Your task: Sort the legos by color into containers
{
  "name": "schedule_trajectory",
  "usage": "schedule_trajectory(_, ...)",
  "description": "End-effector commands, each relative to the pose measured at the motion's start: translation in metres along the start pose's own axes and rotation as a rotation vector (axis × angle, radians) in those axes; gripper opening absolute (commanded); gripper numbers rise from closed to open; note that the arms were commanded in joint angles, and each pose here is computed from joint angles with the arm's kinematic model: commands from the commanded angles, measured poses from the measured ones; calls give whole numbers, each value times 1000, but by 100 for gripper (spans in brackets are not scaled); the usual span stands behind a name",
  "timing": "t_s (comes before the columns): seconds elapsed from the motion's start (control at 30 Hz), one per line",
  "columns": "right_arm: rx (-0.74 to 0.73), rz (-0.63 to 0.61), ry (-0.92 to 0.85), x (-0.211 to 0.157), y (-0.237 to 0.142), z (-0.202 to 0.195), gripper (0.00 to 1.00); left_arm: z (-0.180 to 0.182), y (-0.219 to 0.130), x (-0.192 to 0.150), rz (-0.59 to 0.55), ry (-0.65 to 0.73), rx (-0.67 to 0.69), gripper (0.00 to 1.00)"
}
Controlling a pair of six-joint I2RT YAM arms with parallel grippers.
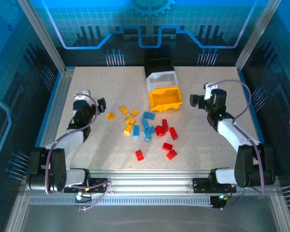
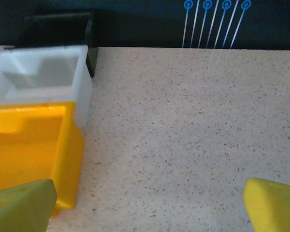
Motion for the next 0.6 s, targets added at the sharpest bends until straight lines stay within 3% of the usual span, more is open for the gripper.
schedule_trajectory(0.0, 37, 181, 117, -9, -23, 11, 100, 10, -17, 4, 119, -118, 135, 99)
schedule_trajectory(0.23, 108, 479, 160, -17, -55, 40, 100, 2, -46, 20, 208, -287, 184, 99)
schedule_trajectory(0.4, 179, 707, 90, -48, -74, 73, 99, -30, -62, 2, 419, -331, 59, 99)
schedule_trajectory(0.57, 209, 867, 204, -75, -84, 102, 97, -57, -81, -32, 597, -282, -28, 99)
Point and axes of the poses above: each hand's point on the last joint's axis, 136 mm out from that joint toward the fingers, its own y axis out along the fingers, its own z axis along the line the jaws close on, x = y × z, the point moved 3 cm from there along -y, back along the fingers, and after that the axes turned 8 degrees about -y, right-handed, at the moved point
